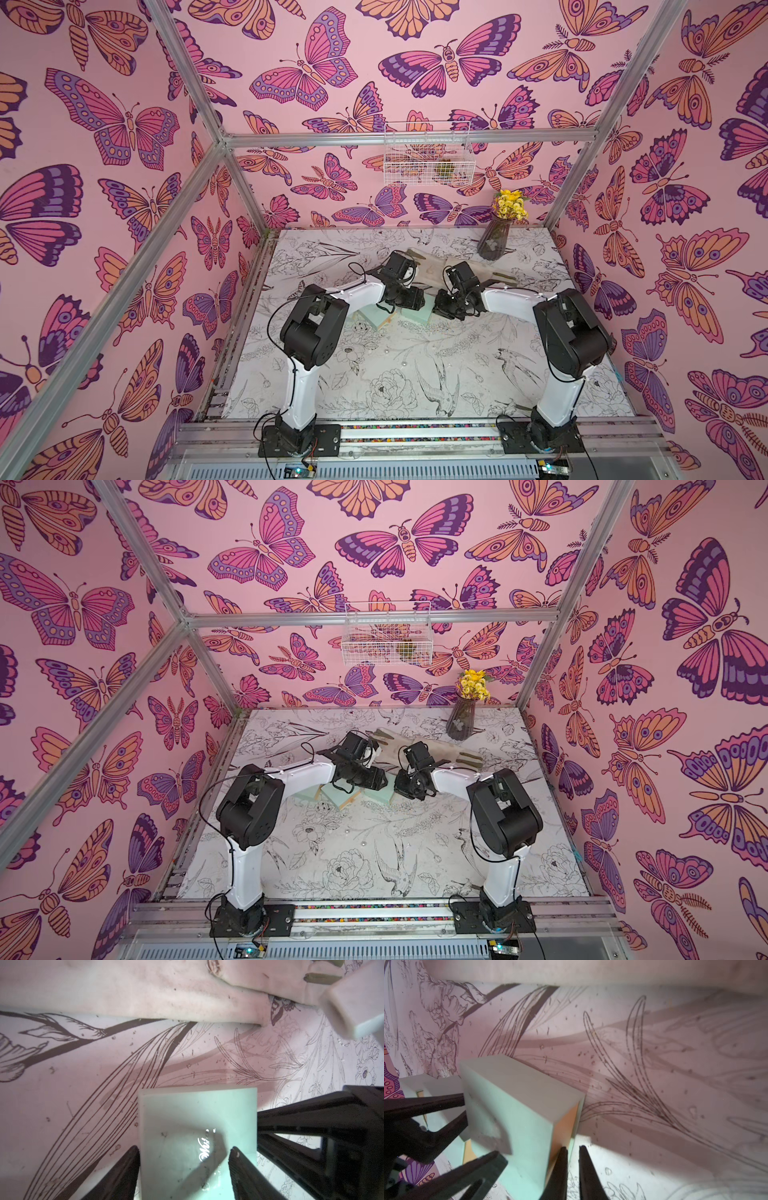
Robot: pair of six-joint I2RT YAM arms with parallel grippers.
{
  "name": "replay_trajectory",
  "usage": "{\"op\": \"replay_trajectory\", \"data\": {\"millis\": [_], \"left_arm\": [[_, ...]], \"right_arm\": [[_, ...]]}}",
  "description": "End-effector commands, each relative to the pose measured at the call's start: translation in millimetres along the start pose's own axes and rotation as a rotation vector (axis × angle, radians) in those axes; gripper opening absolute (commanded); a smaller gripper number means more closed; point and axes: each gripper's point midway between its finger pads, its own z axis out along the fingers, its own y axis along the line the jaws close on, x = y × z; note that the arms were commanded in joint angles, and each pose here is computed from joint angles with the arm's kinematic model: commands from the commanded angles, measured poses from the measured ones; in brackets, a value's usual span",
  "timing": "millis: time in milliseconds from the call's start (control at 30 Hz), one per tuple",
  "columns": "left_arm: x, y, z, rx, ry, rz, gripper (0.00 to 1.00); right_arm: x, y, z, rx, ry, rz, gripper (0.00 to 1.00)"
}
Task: Place the earrings into the drawer-style jewelry box
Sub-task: Close the drawer of the jewelry box, then move the jewelry box to the center of the board.
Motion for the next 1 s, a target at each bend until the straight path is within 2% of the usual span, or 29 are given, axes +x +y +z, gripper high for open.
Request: {"op": "replay_trajectory", "data": {"millis": [0,233,467,600,667,767,967], "left_arm": [[-6.8,-11.8,-0.2,0.043,-0.003,-0.001,0.69],[-28.0,15.0,-15.1,0.012,-0.057,-0.058,0.69],[-33.6,56.0,-19.6,-0.023,-0.071,-0.138,0.69],[-41.6,74.5,-27.4,-0.041,-0.094,-0.173,0.76],[-46.2,80.6,-34.6,-0.048,-0.111,-0.181,0.80],[-51.0,87.5,-53.6,-0.080,-0.150,-0.189,0.84],[-35.1,91.5,-90.7,-0.160,-0.197,-0.190,0.85]], "right_arm": [[-13.1,31.8,-1.2,-0.098,-0.021,-0.027,0.15],[-24.6,54.2,10.5,-0.134,-0.016,-0.051,0.15],[-34.9,88.5,30.3,-0.163,0.000,-0.091,0.16],[-40.6,94.5,37.1,-0.156,0.000,-0.097,0.17],[-43.9,94.1,31.2,-0.137,-0.022,-0.115,0.20],[-47.5,88.9,15.9,-0.098,-0.066,-0.146,0.33],[-40.8,68.0,-14.7,-0.038,-0.142,-0.195,0.37]]}}
